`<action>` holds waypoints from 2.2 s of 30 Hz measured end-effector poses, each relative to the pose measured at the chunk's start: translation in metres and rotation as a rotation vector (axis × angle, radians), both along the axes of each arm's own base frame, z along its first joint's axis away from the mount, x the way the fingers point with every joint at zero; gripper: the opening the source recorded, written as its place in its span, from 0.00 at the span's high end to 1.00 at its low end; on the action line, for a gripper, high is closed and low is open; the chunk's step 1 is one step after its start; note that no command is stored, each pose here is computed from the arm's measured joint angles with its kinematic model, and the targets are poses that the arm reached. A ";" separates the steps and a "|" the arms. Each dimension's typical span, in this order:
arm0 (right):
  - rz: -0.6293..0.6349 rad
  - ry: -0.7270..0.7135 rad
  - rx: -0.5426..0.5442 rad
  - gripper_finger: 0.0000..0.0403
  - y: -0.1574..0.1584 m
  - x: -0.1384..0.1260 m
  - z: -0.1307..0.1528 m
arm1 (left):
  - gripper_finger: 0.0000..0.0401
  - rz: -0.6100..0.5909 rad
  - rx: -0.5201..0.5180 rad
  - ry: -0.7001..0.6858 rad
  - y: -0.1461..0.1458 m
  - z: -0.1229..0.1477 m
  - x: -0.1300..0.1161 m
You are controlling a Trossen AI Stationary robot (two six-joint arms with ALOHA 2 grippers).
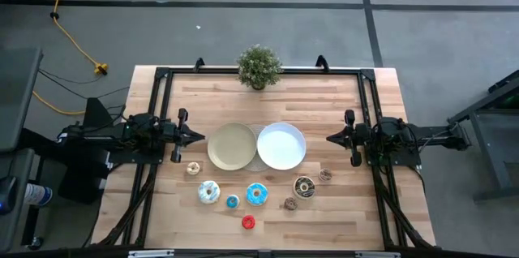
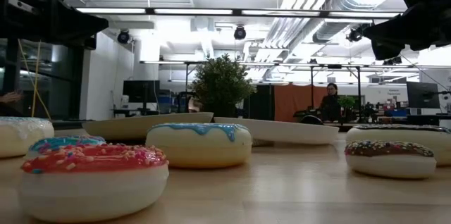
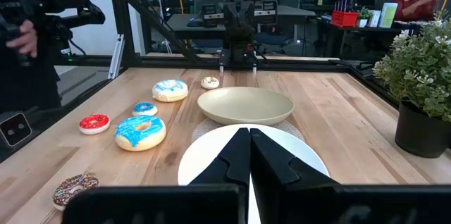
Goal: Pick & Place donuts
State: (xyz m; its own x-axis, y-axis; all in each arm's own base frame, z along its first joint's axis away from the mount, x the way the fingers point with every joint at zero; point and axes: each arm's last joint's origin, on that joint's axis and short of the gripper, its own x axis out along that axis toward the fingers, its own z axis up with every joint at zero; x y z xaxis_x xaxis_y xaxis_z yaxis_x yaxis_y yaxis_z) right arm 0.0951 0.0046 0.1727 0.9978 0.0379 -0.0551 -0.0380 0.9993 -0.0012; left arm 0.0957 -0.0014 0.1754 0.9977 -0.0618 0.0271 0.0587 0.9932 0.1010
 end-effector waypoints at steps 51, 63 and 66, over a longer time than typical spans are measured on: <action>0.000 0.000 0.000 1.00 0.000 0.000 0.000 | 1.00 -0.088 -0.363 0.016 -0.002 0.012 -0.003; 0.000 0.000 0.000 1.00 0.000 0.000 0.000 | 1.00 0.034 -0.332 0.197 0.000 0.069 -0.026; 0.000 0.000 0.000 1.00 0.000 0.000 0.000 | 0.98 0.048 -0.332 0.281 0.000 0.080 -0.028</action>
